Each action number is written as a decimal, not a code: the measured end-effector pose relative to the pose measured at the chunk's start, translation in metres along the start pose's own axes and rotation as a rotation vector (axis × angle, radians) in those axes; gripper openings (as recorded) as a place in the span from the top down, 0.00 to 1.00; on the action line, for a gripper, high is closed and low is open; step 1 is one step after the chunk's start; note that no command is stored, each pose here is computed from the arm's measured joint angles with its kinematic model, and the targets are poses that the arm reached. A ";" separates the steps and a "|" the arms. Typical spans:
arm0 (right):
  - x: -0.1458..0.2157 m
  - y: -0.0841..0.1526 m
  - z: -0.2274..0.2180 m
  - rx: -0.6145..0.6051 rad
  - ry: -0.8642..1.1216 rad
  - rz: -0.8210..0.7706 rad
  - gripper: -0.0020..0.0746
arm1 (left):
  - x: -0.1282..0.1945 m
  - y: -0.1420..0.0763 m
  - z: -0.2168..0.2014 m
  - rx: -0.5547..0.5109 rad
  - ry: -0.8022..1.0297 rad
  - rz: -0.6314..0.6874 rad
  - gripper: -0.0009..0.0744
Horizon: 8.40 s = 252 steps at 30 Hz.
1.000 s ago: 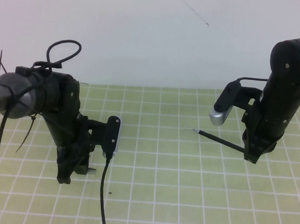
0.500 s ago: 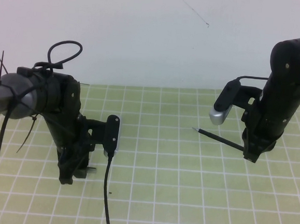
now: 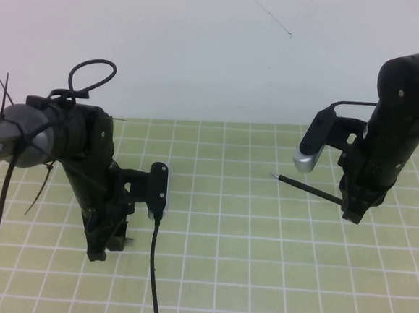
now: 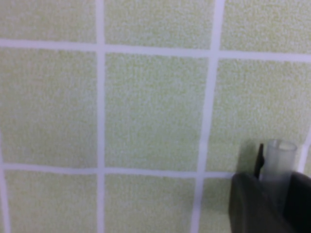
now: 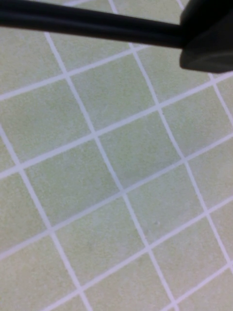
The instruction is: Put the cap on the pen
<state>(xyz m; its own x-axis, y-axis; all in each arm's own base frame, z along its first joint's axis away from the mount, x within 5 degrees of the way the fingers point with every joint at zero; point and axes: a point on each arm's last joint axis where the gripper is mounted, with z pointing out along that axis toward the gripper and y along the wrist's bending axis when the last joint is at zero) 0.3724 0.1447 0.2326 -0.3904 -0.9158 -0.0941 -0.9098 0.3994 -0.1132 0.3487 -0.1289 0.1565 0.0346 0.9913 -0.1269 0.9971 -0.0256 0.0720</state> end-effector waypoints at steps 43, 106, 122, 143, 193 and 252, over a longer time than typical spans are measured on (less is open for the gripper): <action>-0.010 0.071 -0.107 -0.168 -0.306 0.328 0.87 | 0.001 -0.100 -0.108 -0.713 -0.097 0.353 0.99; 0.009 0.204 -0.096 -0.457 -0.259 0.077 0.87 | -0.003 -0.210 -0.091 -1.084 -0.377 0.623 0.99; 0.000 0.204 -0.083 -0.512 -0.237 0.078 0.87 | -0.004 -0.210 -0.091 -1.082 -0.367 0.645 0.99; -0.001 0.202 -0.077 -0.492 -0.215 0.053 0.87 | -0.004 -0.214 -0.086 -1.035 -0.331 0.714 0.99; -0.020 0.202 -0.077 -0.558 -0.358 0.207 0.87 | -0.012 -0.221 -0.086 -1.027 -0.370 0.773 0.99; -0.016 0.062 0.048 -0.198 -0.175 1.006 0.88 | 0.013 -0.172 -0.147 -0.951 -0.631 -0.964 0.99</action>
<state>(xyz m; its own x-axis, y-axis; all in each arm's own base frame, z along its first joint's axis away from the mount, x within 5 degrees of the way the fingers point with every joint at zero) 0.3289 0.1865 0.1799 -0.9702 -0.1378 -0.1995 -0.1880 0.9471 0.2600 0.1679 -0.0930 0.2875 -0.3237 0.3542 -0.8774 0.2457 0.9269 0.2836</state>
